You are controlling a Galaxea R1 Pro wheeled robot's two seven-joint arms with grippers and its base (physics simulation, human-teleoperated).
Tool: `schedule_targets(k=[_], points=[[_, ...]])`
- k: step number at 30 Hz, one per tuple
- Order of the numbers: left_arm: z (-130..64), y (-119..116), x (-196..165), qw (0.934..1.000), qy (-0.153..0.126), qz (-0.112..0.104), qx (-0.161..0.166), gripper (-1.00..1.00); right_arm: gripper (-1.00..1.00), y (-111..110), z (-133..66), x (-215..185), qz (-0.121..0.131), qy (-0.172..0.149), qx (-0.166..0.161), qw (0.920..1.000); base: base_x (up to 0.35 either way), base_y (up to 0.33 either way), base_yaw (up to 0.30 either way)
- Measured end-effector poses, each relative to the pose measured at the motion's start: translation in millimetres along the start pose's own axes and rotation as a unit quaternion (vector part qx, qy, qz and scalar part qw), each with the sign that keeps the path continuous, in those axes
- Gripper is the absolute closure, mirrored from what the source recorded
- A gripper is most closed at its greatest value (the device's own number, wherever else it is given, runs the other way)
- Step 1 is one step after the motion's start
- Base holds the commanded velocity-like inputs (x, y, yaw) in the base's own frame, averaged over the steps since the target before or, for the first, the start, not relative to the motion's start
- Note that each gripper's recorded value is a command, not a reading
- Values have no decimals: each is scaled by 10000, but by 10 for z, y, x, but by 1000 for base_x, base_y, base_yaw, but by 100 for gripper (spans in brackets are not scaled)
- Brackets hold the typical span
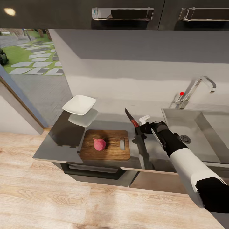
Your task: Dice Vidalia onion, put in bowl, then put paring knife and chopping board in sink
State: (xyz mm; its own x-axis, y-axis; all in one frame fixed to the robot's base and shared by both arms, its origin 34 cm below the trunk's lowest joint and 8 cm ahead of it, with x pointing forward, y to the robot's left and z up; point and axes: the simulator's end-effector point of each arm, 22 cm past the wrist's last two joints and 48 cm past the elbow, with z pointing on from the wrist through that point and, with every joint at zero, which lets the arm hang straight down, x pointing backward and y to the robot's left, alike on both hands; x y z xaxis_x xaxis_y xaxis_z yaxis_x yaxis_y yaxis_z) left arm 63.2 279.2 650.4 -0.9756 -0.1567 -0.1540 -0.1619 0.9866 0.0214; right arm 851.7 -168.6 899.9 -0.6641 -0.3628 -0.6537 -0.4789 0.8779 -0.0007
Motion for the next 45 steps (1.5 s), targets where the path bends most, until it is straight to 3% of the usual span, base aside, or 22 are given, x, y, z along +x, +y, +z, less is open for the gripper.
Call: schedule_targets(k=[8,11,23,32,38,45], points=[[8,-5,-27,10000,-37,-2,6,-100,100,-9,-26,6,3,47,26,10000,0,0,0],[13,-8,-43,10000,-60,0,11,-100,100,-9,-111,-160,-64,-116,61,9999,0,0,0],[30,-20,-107,9999,-155,-1,27,-100,100,85,-843,-976,-136,-581,259,9979,0,0,0],[42,-26,-150,9998,-220,-9,35,-100,100,82,-989,-1105,-178,-690,381,9967,-10,0,0],[50,-31,-182,9996,-264,-12,42,-100,100,-11,-1020,-1131,-212,-730,803,9939,-153,0,0],[60,-38,-221,9995,-319,-15,51,-100,100,-3,-1026,-1160,-536,-721,1526,9842,-205,0,0]])
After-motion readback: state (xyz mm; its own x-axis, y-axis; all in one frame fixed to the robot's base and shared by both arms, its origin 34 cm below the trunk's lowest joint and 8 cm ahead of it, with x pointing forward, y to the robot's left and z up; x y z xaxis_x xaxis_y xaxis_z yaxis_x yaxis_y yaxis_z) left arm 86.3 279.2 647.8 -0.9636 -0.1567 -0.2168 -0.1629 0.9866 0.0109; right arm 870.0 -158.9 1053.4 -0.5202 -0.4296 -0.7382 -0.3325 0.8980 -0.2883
